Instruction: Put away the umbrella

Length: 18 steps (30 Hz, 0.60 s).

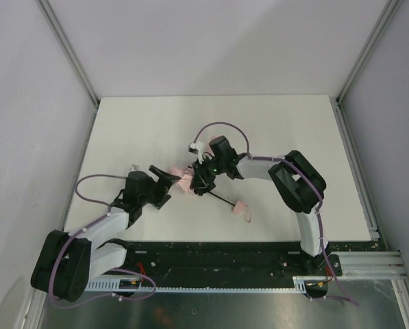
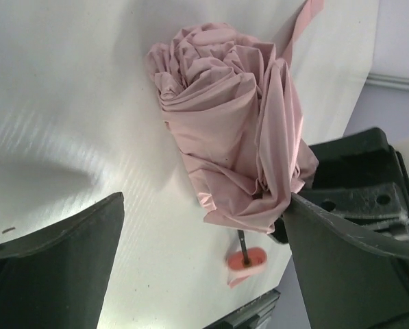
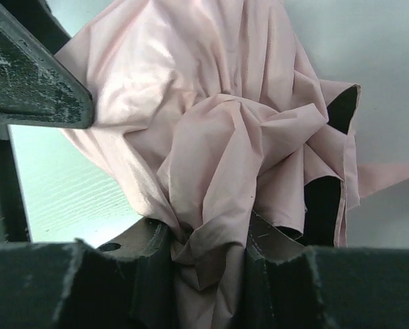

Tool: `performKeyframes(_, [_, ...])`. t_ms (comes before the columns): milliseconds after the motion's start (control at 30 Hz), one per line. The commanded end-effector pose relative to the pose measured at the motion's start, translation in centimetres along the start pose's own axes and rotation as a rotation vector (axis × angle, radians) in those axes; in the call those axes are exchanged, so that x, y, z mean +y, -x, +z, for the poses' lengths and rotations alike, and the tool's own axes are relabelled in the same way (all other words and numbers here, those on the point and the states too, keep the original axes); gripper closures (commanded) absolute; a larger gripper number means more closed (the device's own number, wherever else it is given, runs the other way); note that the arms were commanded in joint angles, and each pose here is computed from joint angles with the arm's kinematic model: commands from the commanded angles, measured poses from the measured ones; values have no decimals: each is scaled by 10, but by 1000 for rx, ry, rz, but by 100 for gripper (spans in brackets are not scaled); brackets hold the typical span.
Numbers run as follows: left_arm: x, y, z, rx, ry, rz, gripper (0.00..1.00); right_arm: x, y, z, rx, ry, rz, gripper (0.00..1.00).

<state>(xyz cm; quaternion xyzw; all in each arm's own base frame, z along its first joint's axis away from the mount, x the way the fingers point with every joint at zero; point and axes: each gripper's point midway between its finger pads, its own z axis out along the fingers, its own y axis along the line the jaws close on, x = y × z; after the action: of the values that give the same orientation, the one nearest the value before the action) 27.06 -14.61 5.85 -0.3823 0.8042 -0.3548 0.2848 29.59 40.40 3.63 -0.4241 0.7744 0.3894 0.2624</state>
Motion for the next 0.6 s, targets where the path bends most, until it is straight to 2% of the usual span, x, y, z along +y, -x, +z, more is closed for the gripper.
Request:
performKeyframes(0, [-9, -8, -9, 63, -23, 59, 1, 17, -114, 0, 284, 166, 275, 100])
performKeyframes(300, [-19, -20, 16, 115, 5, 79, 1, 15, -112, 2, 234, 278, 391, 100])
performKeyframes(433, [-14, -27, 20, 105, 12, 62, 1, 12, -111, 2, 230, 280, 401, 100])
performKeyframes(567, [-26, -18, 2, 39, -61, 54, 1, 7, -111, 0, 240, 257, 392, 100])
